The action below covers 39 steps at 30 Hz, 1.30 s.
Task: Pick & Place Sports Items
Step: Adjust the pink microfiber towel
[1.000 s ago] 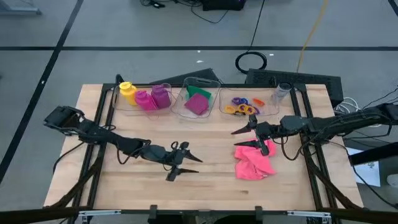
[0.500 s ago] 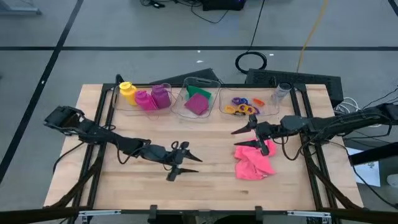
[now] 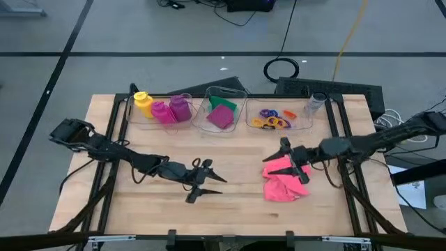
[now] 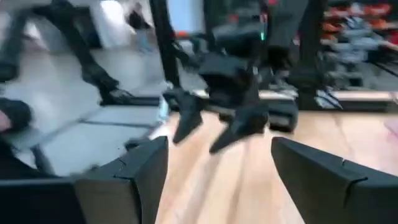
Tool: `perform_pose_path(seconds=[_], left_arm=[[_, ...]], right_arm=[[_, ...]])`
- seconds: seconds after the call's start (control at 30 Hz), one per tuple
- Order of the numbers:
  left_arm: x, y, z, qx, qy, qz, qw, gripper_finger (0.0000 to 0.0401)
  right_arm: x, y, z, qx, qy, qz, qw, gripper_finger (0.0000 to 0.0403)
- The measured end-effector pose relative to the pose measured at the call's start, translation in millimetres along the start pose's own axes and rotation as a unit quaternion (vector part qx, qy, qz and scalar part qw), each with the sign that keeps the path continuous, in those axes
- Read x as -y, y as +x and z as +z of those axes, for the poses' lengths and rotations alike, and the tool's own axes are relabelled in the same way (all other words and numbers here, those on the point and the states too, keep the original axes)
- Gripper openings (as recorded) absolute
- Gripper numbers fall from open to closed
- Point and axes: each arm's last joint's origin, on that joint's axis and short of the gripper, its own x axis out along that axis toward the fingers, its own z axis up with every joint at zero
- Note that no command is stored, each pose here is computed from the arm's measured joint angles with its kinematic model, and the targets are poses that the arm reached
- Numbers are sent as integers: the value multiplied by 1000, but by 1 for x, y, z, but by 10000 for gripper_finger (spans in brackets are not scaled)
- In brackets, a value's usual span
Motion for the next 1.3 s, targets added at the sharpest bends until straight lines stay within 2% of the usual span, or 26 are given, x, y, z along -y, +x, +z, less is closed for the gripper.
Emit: perform_pose_path(seconds=[0.23, 0.33, 0.57, 0.63, 0.73, 0.83, 1.17, 1.3], left_arm=[[0, 0, 0, 0, -1, 0, 1000, 237], [0, 0, 0, 0, -1, 0, 1000, 237], [-2, 0, 0, 1, -4, 5, 1000, 237], [-4, 0, 0, 2, -7, 7, 1000, 237], [-4, 0, 0, 2, -7, 8, 1000, 237], [-4, 0, 0, 1, -7, 8, 1000, 237], [-9, 0, 0, 1, -7, 16, 1000, 237], [-12, 0, 0, 0, -10, 20, 1000, 237]], right_arm=[[-48, -10, -21, -86, -25, -111, 990, 212], [-68, -15, -24, -100, -20, -137, 985, 212], [-105, -14, -33, -164, 24, -112, 980, 212], [-111, -14, -37, -196, 32, -87, 976, 212], [-115, -16, -43, -233, 58, -66, 969, 212], [-112, -18, -51, -255, 64, -103, 959, 212], [-103, 3, -90, -334, -37, -154, 929, 212], [-108, 14, -96, -364, -59, -164, 915, 204]])
